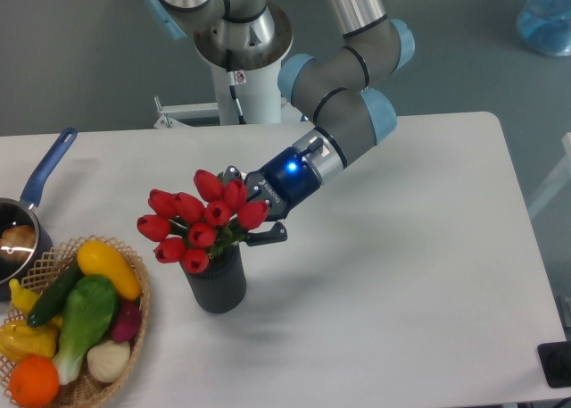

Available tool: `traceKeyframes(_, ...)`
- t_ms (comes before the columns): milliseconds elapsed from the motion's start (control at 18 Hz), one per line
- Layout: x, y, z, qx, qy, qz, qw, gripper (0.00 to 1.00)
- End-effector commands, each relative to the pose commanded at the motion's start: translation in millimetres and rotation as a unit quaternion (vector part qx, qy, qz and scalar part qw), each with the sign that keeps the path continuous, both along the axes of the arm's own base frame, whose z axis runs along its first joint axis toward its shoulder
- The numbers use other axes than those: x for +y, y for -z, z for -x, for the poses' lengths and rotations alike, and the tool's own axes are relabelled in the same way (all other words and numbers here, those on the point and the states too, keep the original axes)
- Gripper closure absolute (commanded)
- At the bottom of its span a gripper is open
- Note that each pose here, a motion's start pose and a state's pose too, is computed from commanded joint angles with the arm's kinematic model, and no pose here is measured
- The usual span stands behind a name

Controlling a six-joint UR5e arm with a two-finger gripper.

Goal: Insert the flowers into the vase
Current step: 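Push the tulip stems further down into the vase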

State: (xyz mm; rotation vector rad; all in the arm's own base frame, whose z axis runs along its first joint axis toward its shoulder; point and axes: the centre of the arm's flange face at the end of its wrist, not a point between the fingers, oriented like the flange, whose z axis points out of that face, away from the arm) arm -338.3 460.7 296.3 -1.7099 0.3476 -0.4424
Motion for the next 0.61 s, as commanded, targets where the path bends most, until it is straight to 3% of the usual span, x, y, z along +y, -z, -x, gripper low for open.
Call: traceKeyframes(611, 2.9, 0.7, -4.6, -0.001, 0.005, 0.001, 1.0, 0.66)
